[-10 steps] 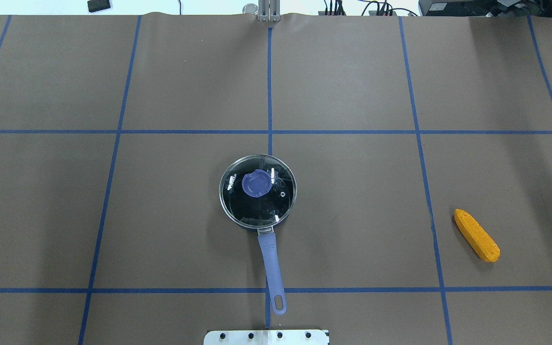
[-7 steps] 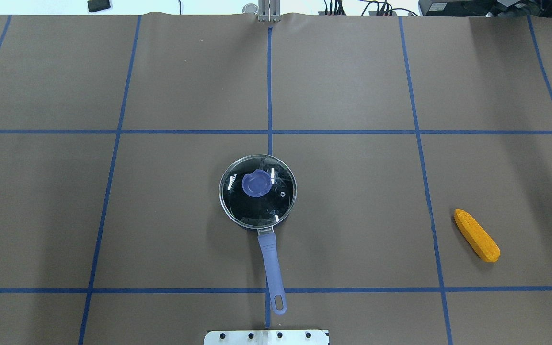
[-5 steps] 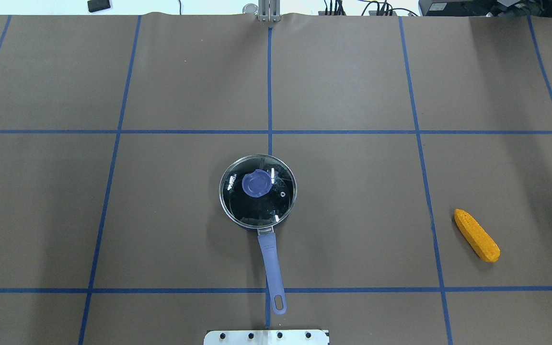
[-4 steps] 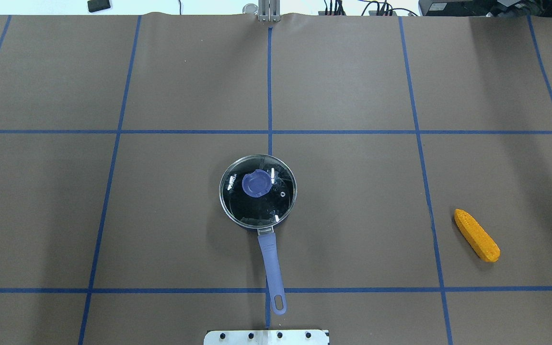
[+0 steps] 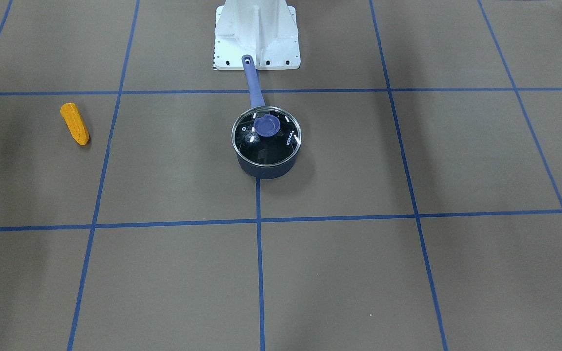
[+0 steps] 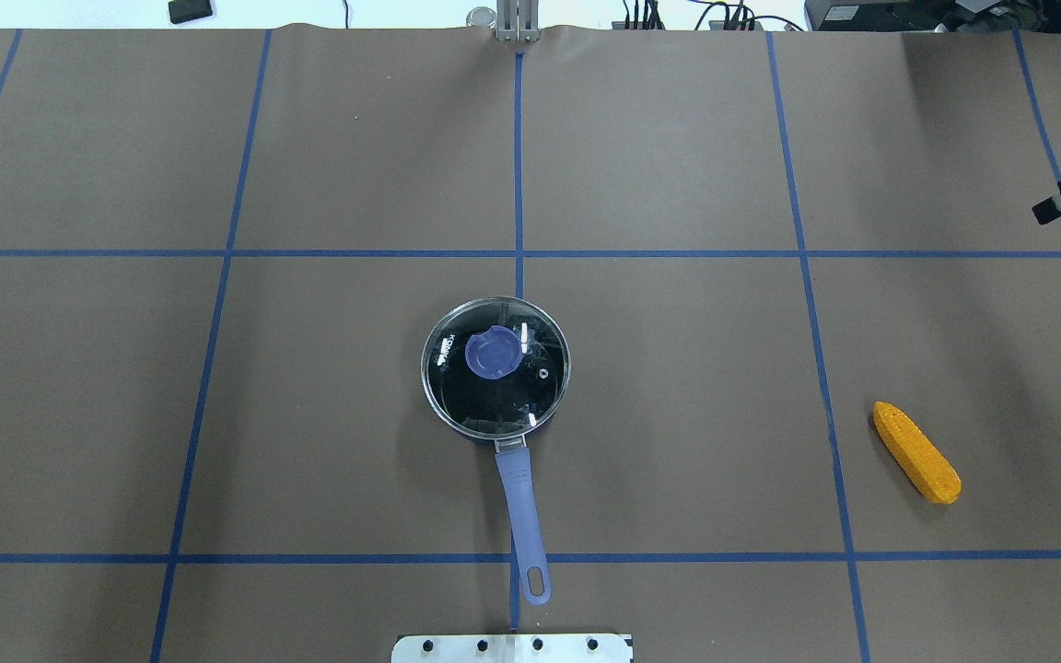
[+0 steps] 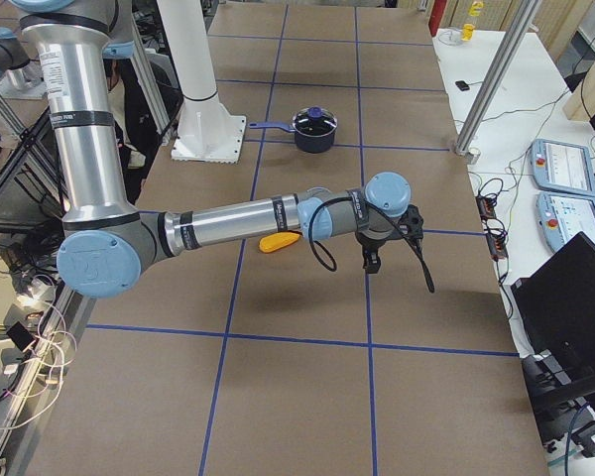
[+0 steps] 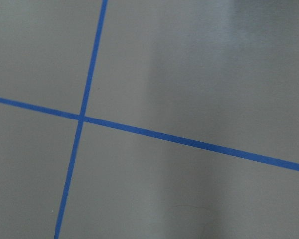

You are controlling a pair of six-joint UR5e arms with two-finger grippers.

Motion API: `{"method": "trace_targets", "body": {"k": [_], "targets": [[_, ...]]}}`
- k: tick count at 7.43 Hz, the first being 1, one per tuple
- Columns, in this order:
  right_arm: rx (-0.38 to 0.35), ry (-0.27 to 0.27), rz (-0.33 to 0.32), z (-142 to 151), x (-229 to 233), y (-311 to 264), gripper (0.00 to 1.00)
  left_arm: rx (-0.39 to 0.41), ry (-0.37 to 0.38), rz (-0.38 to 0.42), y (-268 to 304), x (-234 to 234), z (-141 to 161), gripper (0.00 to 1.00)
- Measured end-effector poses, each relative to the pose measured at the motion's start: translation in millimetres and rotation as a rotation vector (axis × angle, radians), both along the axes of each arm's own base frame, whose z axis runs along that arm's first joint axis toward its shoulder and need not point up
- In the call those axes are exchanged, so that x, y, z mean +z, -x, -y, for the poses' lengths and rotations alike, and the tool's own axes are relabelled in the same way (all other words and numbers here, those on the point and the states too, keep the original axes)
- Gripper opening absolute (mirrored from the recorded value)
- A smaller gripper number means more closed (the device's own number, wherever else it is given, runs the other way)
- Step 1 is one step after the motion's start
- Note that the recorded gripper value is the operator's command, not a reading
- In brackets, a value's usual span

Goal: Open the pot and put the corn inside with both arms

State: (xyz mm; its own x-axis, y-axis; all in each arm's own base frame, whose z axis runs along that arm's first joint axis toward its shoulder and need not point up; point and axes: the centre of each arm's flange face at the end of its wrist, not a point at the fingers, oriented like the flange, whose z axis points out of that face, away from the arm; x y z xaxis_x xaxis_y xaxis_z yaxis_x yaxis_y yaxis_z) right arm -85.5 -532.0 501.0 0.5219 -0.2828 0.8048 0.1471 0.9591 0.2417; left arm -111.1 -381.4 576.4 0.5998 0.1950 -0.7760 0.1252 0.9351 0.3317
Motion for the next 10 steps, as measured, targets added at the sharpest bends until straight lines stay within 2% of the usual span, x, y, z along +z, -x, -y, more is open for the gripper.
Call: {"method": "trace_targets", "body": {"k": [2, 4, 7, 10], "targets": [[-0.073, -0.06, -0.037, -21.0, -12.4, 51.3, 1.0, 0.027, -0.007, -0.052, -26.9, -41.9, 5.5, 0.98], [-0.136, -0.109, -0.095, -47.4, -22.7, 99.2, 1.0, 0.058, -0.004, -0.061, -64.0, -87.6, 13.4, 0.98], [-0.184, -0.117, -0.159, -91.8, -29.1, 152.1, 0.99, 0.054, 0.044, -0.082, -114.5, -140.9, 37.7, 0.97], [-0.199, -0.133, -0.184, -133.9, -12.5, 185.5, 0.98, 0.043, 0.093, -0.104, -163.6, -184.1, 52.8, 0.97]]}}
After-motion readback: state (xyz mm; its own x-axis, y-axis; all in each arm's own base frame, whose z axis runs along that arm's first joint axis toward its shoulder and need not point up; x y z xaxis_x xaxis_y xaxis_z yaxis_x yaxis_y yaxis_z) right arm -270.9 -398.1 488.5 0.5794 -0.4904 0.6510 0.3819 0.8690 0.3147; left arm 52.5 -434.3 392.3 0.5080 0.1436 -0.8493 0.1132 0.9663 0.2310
